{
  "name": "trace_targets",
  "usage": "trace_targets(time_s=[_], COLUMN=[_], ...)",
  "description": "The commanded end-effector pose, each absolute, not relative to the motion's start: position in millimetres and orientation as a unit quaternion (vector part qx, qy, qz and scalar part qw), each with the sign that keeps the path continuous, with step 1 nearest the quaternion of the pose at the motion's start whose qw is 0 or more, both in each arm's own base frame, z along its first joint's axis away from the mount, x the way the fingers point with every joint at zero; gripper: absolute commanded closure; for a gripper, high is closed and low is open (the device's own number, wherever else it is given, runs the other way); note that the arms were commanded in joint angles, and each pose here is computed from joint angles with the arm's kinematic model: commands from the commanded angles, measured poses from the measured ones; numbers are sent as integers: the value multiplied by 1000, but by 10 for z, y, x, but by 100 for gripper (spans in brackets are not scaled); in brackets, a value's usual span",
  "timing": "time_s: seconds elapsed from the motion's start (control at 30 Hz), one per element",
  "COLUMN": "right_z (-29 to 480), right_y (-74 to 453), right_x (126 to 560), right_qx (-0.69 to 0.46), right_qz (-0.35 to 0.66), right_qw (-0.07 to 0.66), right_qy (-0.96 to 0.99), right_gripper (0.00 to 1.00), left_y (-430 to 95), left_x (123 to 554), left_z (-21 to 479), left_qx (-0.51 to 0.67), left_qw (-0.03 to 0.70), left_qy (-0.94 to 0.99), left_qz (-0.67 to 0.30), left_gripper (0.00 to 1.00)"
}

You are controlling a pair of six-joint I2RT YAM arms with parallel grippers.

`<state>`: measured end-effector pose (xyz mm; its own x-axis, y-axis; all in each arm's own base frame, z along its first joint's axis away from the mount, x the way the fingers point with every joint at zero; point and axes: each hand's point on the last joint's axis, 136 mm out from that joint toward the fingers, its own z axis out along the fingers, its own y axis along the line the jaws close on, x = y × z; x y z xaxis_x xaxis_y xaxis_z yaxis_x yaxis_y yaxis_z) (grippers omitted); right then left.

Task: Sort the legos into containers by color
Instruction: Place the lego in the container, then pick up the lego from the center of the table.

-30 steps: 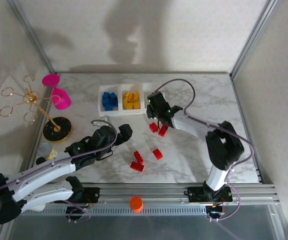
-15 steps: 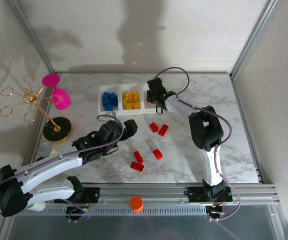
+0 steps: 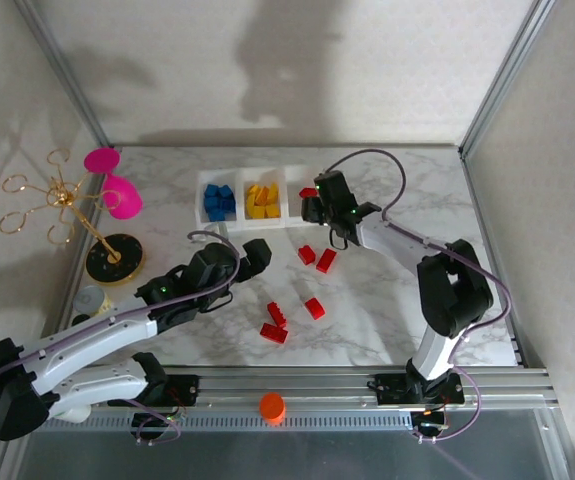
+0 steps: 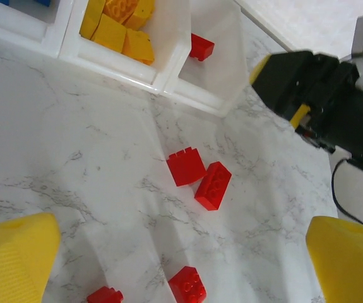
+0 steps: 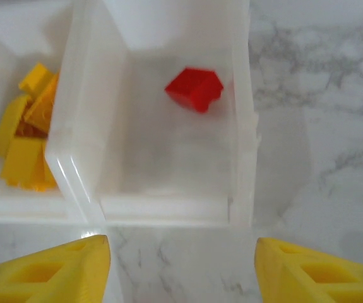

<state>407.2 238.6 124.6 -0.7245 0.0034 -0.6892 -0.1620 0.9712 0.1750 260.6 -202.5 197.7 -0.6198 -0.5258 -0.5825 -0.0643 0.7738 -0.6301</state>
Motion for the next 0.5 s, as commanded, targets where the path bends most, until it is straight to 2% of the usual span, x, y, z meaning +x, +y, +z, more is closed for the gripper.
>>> trace_targets(time_s=[0.0, 0.2, 0.47], right_z=[1080, 797, 637], right_y=[2355, 2466, 2635], right_x=[3852, 3564, 3550], right_qx=[-64, -94, -111], right_qz=[106, 90, 82], right_qw=[348, 319, 309], right_qy=[929, 939, 941], right_gripper=[36, 33, 34], left_y=[-1925, -1817, -1717], left_x=[2518, 2463, 2427], left_z=[1844, 1736, 1698], left_qx=[-175, -196, -212], left_qw=[394, 392, 395], left_qy=[860, 858, 854], left_qz=[-271, -269, -264], left_gripper=[0, 0, 0])
